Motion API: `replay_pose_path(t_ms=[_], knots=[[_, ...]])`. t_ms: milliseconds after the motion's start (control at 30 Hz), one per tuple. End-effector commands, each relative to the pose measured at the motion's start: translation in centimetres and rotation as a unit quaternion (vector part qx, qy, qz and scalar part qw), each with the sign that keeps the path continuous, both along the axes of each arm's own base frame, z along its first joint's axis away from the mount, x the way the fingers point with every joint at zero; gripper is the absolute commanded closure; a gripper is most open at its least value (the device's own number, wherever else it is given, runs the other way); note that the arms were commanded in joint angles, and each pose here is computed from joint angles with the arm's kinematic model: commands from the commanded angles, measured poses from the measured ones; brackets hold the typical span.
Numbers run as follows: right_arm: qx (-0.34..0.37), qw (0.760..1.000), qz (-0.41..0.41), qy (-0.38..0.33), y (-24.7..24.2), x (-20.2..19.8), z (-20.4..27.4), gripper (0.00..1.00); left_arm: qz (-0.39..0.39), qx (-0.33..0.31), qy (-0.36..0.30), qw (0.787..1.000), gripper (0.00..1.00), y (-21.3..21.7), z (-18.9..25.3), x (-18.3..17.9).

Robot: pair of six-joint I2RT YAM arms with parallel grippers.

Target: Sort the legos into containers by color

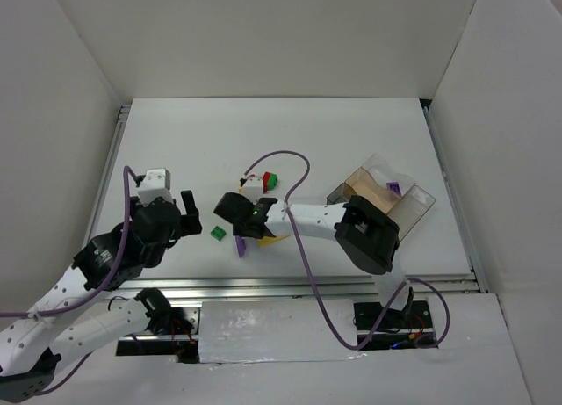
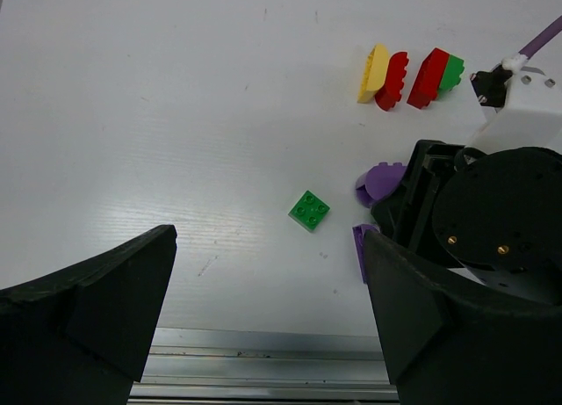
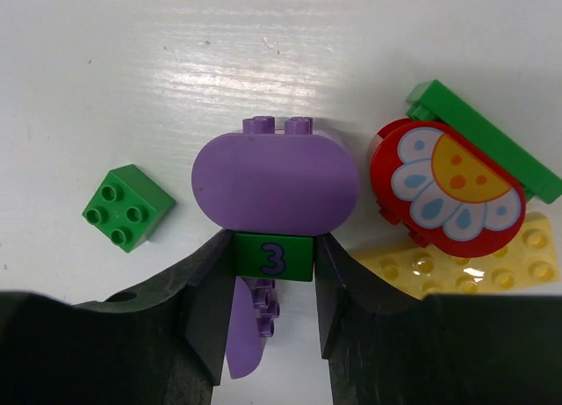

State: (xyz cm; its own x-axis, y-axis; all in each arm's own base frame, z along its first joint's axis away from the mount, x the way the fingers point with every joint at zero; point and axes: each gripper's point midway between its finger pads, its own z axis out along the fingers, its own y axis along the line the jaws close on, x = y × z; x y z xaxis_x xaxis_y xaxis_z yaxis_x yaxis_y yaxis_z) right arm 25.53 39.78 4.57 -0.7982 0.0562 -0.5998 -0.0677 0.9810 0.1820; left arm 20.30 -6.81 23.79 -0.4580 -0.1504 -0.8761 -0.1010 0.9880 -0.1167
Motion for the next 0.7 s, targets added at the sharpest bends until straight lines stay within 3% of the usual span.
replay_pose_path(t_ms=[0, 233, 333, 467, 667], knots=[[0.010, 0.999, -0.011, -0.045, -0.2, 1.4, 2.9, 0.78, -0.002, -0.016, -0.017, 1.000, 0.01, -0.2, 0.8, 0.4], [0.040, 0.995, 0.038, -0.083, -0.2, 1.2, 5.7, 0.79, -0.010, -0.026, -0.016, 0.999, 0.01, -0.7, 0.8, 0.5], [0.032, 0.991, 0.092, -0.096, -0.5, 0.6, 6.2, 0.90, -0.019, -0.041, -0.017, 0.999, 0.00, -1.2, 0.9, 0.6], [0.040, 0.980, 0.151, -0.122, -1.4, -0.6, 7.4, 0.90, -0.045, -0.075, -0.019, 0.996, 0.01, -2.7, 1.1, 0.5], [0.086, 0.926, 0.325, -0.175, -2.6, -5.4, 12.9, 0.95, -0.138, -0.185, -0.001, 0.973, 0.01, -8.3, 2.6, 0.0]])
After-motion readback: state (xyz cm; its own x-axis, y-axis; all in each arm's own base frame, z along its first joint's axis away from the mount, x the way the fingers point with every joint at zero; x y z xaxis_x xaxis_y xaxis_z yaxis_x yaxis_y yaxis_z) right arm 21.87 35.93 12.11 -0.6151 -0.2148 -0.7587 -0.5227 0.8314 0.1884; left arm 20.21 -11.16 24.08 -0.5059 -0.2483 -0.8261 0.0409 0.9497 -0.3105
